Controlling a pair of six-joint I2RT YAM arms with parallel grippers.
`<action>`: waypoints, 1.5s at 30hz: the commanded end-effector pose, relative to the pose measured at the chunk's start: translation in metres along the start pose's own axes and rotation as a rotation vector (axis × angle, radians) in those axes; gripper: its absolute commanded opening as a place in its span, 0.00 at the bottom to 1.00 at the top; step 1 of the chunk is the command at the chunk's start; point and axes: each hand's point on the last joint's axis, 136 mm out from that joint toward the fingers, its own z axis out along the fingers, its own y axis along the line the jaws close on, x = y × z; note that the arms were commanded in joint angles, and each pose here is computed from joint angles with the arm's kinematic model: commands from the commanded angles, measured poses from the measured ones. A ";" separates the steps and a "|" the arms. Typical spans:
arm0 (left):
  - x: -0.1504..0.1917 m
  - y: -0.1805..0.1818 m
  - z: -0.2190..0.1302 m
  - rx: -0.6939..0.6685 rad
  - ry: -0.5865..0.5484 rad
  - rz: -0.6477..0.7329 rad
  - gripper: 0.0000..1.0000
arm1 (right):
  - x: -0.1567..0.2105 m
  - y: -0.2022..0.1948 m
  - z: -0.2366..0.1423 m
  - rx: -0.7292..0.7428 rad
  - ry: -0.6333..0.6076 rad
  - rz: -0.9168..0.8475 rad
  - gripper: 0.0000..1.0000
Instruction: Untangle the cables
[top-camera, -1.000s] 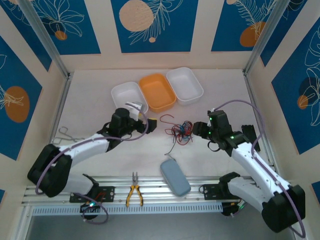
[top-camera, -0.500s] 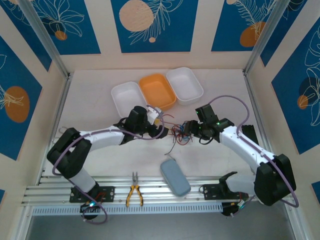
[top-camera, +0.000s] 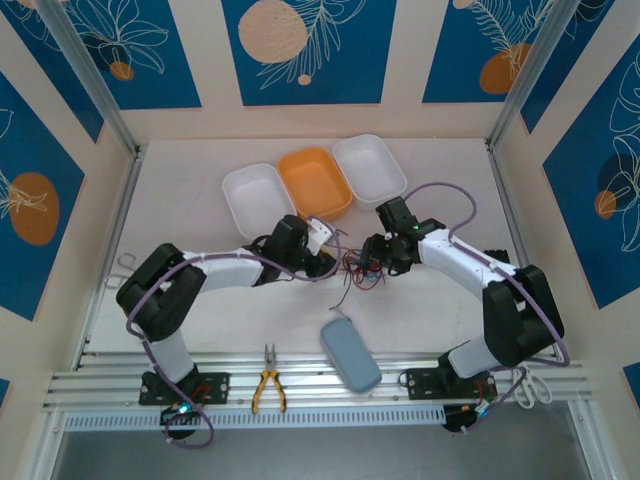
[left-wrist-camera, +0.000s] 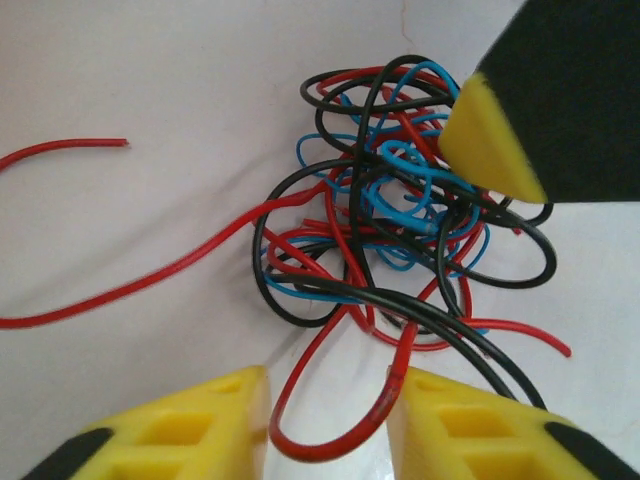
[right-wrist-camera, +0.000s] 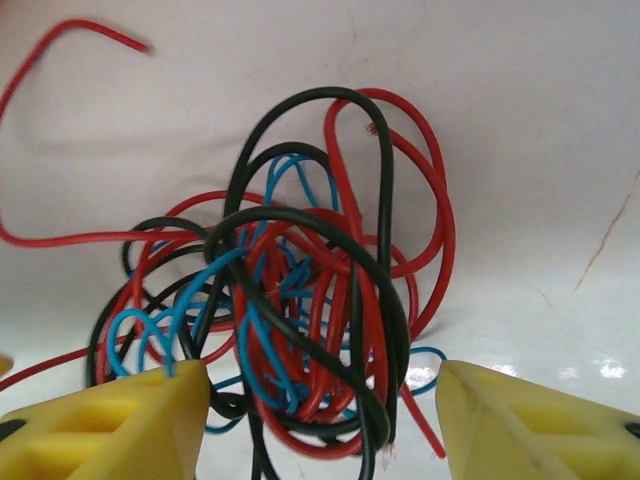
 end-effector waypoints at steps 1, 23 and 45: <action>-0.022 -0.010 0.001 0.039 -0.062 0.011 0.19 | -0.002 -0.003 0.007 0.026 0.022 0.009 0.58; -0.095 -0.033 -0.089 -0.062 -0.277 0.090 0.00 | 0.004 -0.073 0.006 0.115 0.004 0.185 0.47; -0.122 -0.057 -0.112 0.008 -0.359 0.136 0.00 | -0.003 -0.026 -0.088 -0.152 -0.215 0.079 0.55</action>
